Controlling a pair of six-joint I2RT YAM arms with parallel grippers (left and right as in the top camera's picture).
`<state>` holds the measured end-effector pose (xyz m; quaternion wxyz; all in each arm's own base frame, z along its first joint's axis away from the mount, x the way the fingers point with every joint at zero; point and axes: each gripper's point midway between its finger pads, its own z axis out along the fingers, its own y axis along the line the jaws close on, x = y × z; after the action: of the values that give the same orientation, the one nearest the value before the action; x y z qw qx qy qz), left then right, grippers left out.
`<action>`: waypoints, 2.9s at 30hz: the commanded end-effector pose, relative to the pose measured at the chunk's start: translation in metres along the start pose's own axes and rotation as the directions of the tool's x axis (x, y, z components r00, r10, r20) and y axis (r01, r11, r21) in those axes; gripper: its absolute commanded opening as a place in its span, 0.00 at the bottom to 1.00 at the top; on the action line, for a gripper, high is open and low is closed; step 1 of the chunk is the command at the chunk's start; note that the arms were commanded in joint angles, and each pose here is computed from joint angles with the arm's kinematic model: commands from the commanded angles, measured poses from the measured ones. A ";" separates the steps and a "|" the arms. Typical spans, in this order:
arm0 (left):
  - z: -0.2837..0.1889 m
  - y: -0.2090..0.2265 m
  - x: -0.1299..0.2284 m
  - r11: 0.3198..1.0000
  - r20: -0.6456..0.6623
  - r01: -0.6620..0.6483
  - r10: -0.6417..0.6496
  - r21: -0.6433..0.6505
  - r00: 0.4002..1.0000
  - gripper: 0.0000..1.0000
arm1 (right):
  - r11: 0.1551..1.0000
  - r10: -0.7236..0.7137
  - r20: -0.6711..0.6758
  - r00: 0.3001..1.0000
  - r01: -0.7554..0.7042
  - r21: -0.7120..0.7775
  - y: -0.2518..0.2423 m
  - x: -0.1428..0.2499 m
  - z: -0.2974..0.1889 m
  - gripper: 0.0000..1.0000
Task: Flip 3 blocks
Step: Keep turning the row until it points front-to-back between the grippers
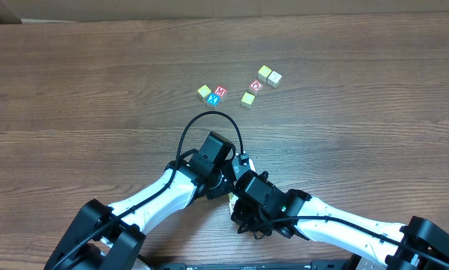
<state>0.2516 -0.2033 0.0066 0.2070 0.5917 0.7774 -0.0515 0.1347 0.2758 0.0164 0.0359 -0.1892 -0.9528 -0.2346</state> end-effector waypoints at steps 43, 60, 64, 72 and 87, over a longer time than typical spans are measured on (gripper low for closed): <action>0.023 -0.015 0.010 0.997 -0.030 0.010 -0.008 0.071 1.000 0.04 | 1.000 0.002 0.056 0.998 -0.001 -0.015 0.006 -0.010 -0.001 0.04; 0.022 -0.005 0.017 0.998 -0.052 0.057 -0.055 0.037 0.997 0.04 | 1.000 0.004 0.054 0.999 -0.004 -0.005 0.003 -0.010 -0.001 0.04; 0.022 -0.002 0.019 0.997 -0.051 0.072 -0.070 0.034 0.996 0.04 | 1.000 0.004 0.054 0.999 -0.004 -0.005 0.003 -0.010 -0.001 0.04; 0.022 0.003 0.016 0.995 -0.038 0.094 -0.093 0.013 0.995 0.04 | 1.000 0.004 0.054 0.999 -0.004 -0.004 0.003 -0.010 -0.001 0.04; 0.022 0.004 0.015 0.995 -0.033 0.100 -0.100 0.010 0.994 0.04 | 1.000 0.004 0.053 0.999 -0.004 -0.004 0.003 -0.010 -0.001 0.04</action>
<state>0.2635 -0.2103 -0.0005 0.2178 0.5644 0.7931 -0.0706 0.1392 0.2733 0.0146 0.0230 -0.1966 -0.9531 -0.2287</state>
